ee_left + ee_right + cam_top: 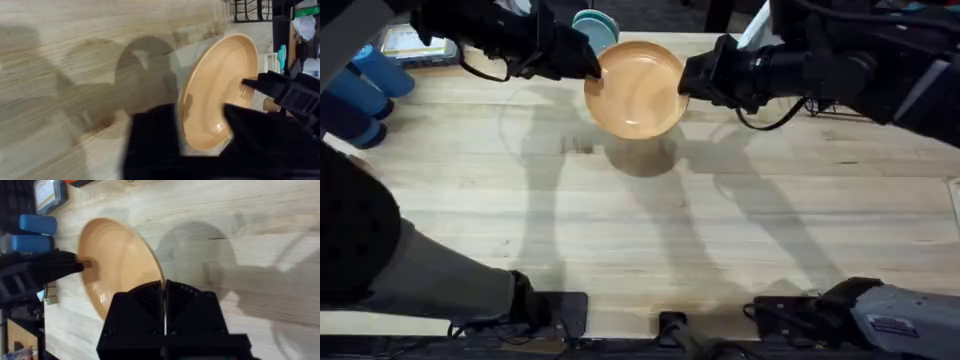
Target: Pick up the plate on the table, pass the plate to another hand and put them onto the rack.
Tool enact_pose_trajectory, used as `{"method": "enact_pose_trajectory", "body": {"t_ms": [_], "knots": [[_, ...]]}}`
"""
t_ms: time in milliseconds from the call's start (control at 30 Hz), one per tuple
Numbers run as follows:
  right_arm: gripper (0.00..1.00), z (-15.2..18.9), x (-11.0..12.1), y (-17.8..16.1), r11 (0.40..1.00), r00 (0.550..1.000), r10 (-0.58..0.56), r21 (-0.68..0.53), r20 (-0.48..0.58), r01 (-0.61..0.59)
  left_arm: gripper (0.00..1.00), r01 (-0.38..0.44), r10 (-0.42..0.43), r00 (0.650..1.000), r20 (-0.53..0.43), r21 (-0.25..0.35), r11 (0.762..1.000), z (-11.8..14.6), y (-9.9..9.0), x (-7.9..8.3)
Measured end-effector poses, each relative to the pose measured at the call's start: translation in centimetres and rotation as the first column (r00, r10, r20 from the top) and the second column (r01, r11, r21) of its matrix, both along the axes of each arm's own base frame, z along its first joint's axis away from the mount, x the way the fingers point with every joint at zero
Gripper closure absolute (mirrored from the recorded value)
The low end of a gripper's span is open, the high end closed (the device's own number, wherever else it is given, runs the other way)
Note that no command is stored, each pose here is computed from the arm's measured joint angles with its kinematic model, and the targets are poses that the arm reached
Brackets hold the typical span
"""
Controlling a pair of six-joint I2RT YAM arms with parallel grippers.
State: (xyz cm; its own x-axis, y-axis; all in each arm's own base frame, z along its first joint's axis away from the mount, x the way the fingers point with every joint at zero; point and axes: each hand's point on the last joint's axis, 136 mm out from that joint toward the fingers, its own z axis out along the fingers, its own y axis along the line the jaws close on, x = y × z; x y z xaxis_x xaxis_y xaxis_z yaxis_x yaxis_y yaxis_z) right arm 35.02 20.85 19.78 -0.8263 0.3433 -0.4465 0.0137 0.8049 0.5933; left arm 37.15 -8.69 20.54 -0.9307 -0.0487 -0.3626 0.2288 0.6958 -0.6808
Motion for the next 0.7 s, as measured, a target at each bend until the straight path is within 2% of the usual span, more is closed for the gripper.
{"method": "enact_pose_trajectory", "body": {"t_ms": [133, 167, 200, 700], "knots": [[0.971, -0.08, 0.04, -0.18, 1.000, 1.000, -0.007, -0.006, -0.001, 0.007, 0.198, -0.002, 0.002, 1.000, -0.003, -0.004, 1.000, 0.04, -0.03, -0.01], [0.971, -0.08, 0.05, -0.19, 1.000, 1.000, -0.007, -0.006, -0.001, 0.007, 0.068, -0.003, 0.003, 1.000, -0.004, -0.004, 1.000, 0.04, -0.03, -0.02], [0.971, -0.07, 0.05, -0.17, 1.000, 1.000, -0.006, -0.006, -0.001, 0.006, 0.024, -0.004, 0.004, 1.000, -0.005, -0.005, 1.000, 0.04, -0.04, -0.02], [0.971, -0.10, 0.07, -0.24, 1.000, 1.000, 0.007, -0.022, 0.011, -0.007, 0.007, -0.004, 0.004, 1.000, -0.006, -0.005, 1.000, 0.04, -0.04, -0.02]]}}
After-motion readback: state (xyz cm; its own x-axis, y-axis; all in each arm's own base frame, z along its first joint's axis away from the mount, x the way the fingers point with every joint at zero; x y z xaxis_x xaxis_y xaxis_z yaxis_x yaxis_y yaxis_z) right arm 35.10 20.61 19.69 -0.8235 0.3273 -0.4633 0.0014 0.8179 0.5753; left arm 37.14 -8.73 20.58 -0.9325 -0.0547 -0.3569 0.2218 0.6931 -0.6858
